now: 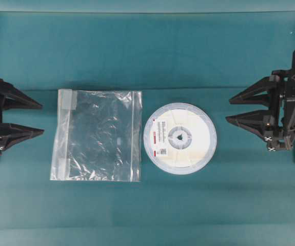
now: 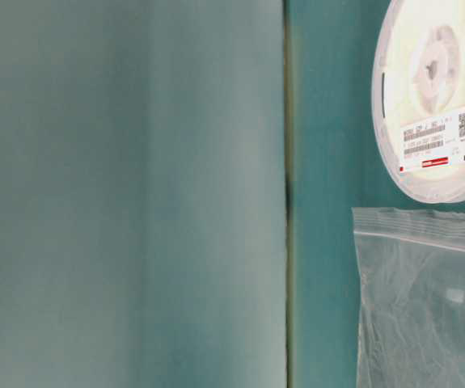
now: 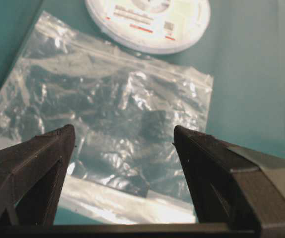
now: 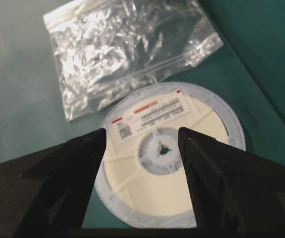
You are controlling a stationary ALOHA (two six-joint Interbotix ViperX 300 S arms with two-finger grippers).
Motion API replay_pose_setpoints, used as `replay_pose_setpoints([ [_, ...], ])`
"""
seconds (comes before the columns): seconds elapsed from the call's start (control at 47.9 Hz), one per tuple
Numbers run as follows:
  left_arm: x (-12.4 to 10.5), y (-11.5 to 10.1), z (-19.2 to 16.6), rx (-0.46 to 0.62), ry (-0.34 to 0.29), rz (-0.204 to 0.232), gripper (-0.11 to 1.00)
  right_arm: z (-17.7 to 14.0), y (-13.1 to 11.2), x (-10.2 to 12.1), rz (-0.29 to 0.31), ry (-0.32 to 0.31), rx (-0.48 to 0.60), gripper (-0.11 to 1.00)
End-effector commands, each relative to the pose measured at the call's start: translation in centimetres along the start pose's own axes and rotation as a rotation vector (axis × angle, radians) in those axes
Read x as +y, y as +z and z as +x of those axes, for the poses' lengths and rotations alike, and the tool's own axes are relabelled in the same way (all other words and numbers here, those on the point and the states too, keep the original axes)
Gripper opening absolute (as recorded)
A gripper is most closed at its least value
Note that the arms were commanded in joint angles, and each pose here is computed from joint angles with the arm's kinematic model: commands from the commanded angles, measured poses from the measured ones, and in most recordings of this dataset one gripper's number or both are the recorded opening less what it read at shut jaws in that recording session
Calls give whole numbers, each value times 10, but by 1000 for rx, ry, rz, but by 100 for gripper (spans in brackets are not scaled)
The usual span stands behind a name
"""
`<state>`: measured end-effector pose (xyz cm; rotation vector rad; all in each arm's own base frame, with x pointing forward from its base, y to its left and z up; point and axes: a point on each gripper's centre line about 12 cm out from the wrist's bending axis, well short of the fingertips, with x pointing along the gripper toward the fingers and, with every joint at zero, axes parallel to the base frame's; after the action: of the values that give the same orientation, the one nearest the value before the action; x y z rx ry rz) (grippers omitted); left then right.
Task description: Take out the reel from the clear zip bag.
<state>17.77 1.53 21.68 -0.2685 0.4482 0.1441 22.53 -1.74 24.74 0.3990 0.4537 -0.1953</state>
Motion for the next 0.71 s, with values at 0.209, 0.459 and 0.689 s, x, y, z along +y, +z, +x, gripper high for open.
replay_pose_setpoints([
  [0.209,-3,11,-1,-28,-7,4,87,-1,3,2,-12,7,-9,77],
  [0.459,-3,11,-1,-31,-8,1,87,-1,3,2,-12,6,-7,77],
  [0.689,-3,11,-1,-30,-8,1,87,-1,3,2,-12,4,-5,77],
])
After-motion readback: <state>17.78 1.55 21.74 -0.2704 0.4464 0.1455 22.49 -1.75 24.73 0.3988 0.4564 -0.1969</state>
